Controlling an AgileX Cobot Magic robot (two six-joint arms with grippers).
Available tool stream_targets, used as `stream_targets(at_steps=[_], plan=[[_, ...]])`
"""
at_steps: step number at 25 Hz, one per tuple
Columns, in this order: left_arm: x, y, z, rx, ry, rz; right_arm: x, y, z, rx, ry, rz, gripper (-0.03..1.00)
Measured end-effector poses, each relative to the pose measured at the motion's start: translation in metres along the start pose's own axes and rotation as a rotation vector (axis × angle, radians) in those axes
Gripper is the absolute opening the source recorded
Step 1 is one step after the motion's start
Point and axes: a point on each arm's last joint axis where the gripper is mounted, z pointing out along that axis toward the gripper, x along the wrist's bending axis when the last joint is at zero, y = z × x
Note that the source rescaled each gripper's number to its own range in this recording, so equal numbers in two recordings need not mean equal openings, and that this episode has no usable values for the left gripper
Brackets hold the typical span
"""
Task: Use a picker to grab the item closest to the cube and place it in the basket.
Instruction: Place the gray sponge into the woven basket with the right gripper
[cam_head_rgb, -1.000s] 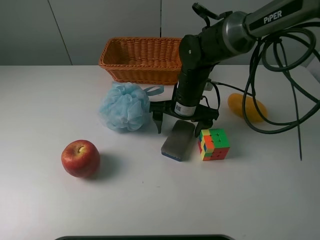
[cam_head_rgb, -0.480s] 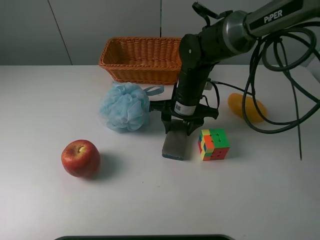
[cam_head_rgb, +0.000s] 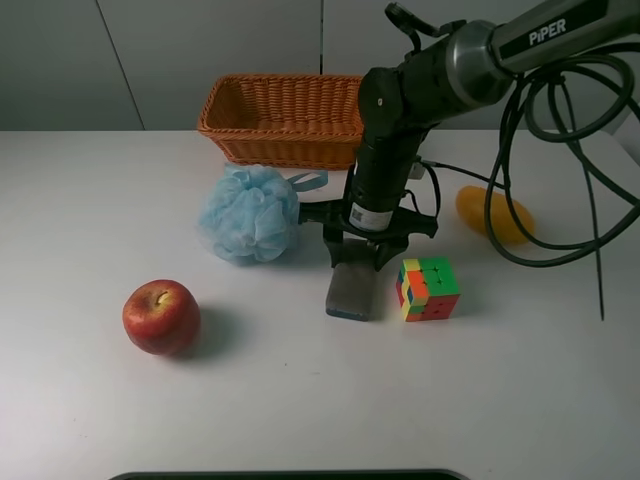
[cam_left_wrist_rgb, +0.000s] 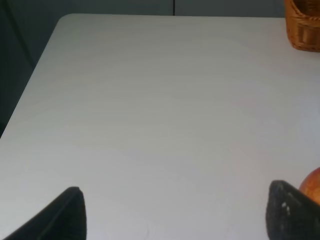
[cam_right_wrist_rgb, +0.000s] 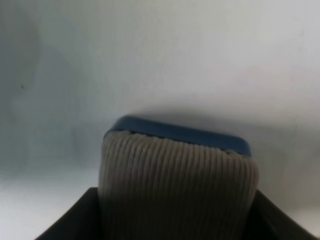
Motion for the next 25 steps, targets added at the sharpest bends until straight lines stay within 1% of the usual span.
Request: stream_targets(at_steps=[3,5,6,8,11,15,16,21,23,25], plan=[[0.0,0.0,0.0,0.0,0.0,0.0,0.001,0.001,-0.021,-0.044,0.01,-0.024,0.07],[0.0,0.0,0.0,0.0,0.0,0.0,0.003,0.005,-0.051,-0.108,0.012,-0.059,0.06],[0.0,0.0,0.0,0.0,0.0,0.0,0.004,0.007,-0.068,-0.141,0.013,-0.069,0.0],[0.0,0.0,0.0,0.0,0.0,0.0,0.005,0.009,-0.106,-0.226,0.011,-0.1,0.0],[0.0,0.0,0.0,0.0,0.0,0.0,0.006,0.015,-0.163,-0.397,0.017,-0.143,0.0],[0.0,0.0,0.0,0.0,0.0,0.0,0.012,0.027,-0.218,-0.618,0.029,-0.223,0.0],[0.0,0.0,0.0,0.0,0.0,0.0,0.014,0.03,-0.226,-0.672,0.038,-0.248,0.0],[0.0,0.0,0.0,0.0,0.0,0.0,0.031,0.046,-0.255,-0.98,0.158,-0.352,0.0],[0.0,0.0,0.0,0.0,0.0,0.0,0.039,0.055,-0.254,-1.074,0.191,-0.394,0.0],[0.0,0.0,0.0,0.0,0.0,0.0,0.048,0.065,-0.245,-1.137,0.208,-0.438,0.0]])
